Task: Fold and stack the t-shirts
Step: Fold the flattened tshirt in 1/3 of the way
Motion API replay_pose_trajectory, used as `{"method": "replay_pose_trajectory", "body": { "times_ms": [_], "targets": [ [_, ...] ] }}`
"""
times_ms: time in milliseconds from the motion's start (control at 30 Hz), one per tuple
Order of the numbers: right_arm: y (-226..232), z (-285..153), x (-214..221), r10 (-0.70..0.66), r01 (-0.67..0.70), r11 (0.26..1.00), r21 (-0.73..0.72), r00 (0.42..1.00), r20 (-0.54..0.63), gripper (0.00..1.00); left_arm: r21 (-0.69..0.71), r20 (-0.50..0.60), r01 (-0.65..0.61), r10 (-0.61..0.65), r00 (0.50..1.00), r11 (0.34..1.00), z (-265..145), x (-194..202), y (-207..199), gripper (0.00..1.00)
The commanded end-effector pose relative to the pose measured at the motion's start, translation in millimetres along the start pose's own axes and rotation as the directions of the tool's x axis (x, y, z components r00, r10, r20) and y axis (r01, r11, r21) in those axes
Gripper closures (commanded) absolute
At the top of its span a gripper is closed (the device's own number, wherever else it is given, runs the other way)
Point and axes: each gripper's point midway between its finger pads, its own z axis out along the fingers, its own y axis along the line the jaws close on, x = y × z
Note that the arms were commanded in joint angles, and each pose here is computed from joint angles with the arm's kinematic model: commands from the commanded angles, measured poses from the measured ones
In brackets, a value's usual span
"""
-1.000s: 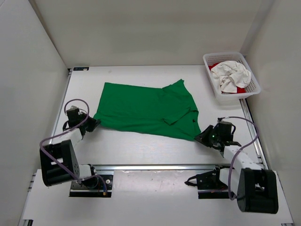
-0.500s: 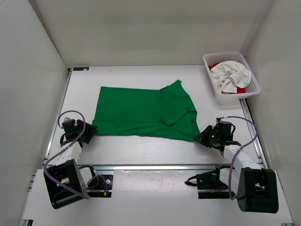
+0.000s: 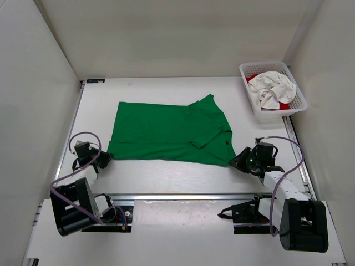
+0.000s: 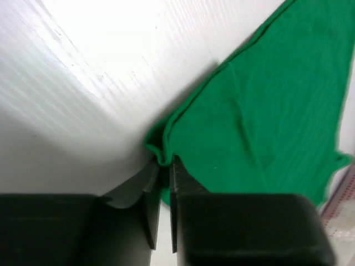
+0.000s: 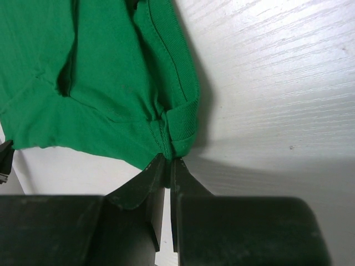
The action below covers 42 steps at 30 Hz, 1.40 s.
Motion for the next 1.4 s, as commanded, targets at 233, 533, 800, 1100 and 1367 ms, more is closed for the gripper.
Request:
{"method": "replay_pose_trajectory", "body": {
  "times_ms": [233,533,800,1100,1367],
  "targets": [
    [65,-28,-62,-0.127,0.138,0.989,-0.061,0.980,0.155,1.00,0.165,0.091,-0.179,0.166,0.982,0.970,-32,-35,-93,1.00],
    [173,-128,-139,-0.319,0.374,0.925,-0.061,0.855,0.408,1.00,0.486,0.163,-0.257,0.202,0.966,0.835,-124,-81,-227,1.00],
    [291,-252,-193,-0.397,0.546,0.836,-0.054,0.669,0.629,1.00,0.736,0.132,-0.189,0.136,0.982,0.650,-208,-115,-305,1.00],
    [342,-265,-241,-0.374,0.606,0.778,-0.165,0.657,0.654,1.00,0.801,0.175,-0.199,0.096,0.980,0.565,-234,-146,-341,1.00],
    [317,-153,-260,-0.395,0.547,0.810,-0.212,0.776,0.492,1.00,0.618,0.036,-0.144,0.155,0.987,0.773,-104,-104,-292,1.00]
  ]
}}
